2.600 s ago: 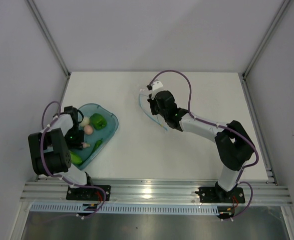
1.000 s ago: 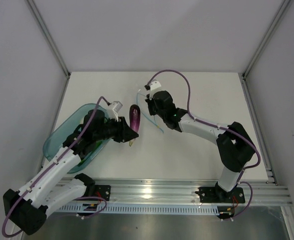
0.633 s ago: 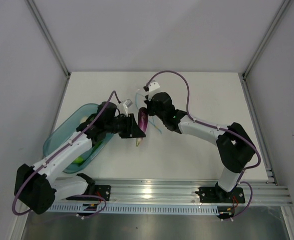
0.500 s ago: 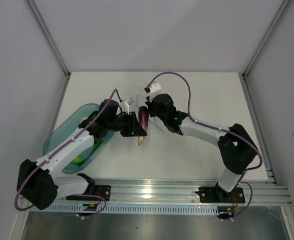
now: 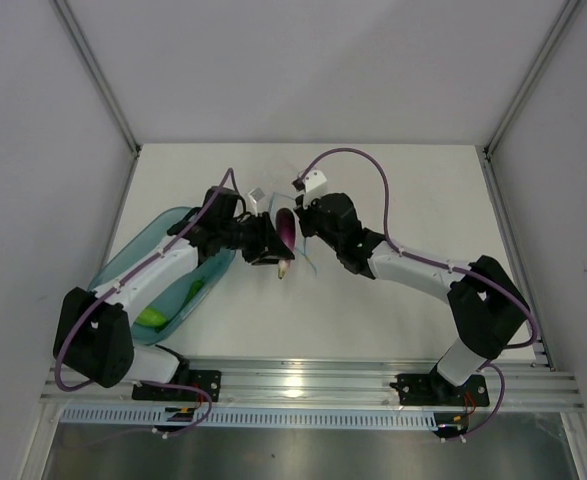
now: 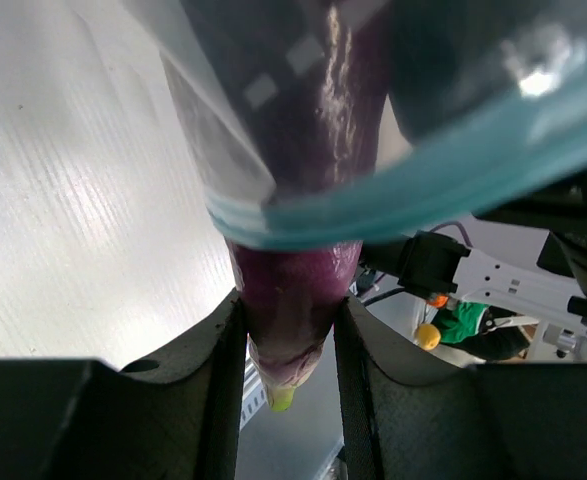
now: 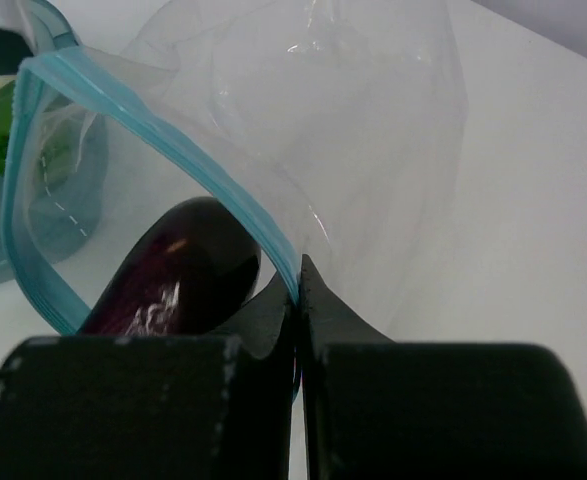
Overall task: Place the food in the zip-top bag and seal the zipper
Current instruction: Place the fake vegetable in the zipper food storage bag.
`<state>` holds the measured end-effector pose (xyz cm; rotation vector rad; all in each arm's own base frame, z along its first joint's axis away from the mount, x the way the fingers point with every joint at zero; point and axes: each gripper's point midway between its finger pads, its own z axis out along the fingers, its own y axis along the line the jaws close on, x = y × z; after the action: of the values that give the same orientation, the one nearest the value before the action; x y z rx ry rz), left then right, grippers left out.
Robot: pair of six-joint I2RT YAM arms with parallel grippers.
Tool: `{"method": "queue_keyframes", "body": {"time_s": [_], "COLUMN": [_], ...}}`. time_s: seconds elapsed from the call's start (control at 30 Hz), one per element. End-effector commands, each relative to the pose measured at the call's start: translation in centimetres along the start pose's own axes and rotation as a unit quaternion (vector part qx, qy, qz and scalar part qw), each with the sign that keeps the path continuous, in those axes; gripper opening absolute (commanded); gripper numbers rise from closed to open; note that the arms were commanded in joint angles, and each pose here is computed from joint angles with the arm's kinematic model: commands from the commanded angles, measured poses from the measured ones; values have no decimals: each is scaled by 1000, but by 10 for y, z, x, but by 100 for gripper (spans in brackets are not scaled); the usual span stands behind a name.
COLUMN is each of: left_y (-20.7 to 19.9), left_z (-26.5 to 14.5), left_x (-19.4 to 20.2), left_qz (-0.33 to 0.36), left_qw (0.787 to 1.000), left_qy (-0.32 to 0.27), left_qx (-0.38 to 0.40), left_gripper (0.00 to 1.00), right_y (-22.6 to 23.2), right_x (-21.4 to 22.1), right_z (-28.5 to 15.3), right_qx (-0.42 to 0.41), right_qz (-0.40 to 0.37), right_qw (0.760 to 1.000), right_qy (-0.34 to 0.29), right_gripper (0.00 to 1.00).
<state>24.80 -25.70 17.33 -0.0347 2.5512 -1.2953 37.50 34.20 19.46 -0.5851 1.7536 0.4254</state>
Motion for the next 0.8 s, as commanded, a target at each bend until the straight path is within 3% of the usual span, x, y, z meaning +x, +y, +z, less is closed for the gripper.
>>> {"method": "queue_keyframes", "body": {"time_s": [0.0,0.33,0.37,0.43,0.47,0.57,0.77], "left_y": [-20,-18,-16,-15,-16,-17,-18], "left_z": [-12,-7,-7,-10,-11,-16,-22], "left_x": [-22,-58,-62,-74,-76,-77,-56], "left_qz": [-4,-22,-26,-45,-47,-64,-22], "left_qw": [999,998,998,996,996,993,996], "left_qy": [-26,-51,-56,-74,-81,-100,-90], "left_qx": [29,7,-1,-15,-13,-15,8], "left_gripper": [1,2,19,38,97,99,99], "right_y": [7,14,14,13,13,11,8], "right_x": [-38,-37,-38,-36,-37,-36,-36], "right_z": [-10,-10,-10,-9,-10,-9,-9], "right_qx": [-19,-40,-40,-40,-38,-36,-32], "right_qz": [-4,-6,-6,-5,-5,-5,1], "right_qw": [998,997,997,997,997,998,998], "right_qy": [-61,-60,-60,-59,-59,-56,-56], "right_gripper": [0,0,0,0,0,0,0]}}
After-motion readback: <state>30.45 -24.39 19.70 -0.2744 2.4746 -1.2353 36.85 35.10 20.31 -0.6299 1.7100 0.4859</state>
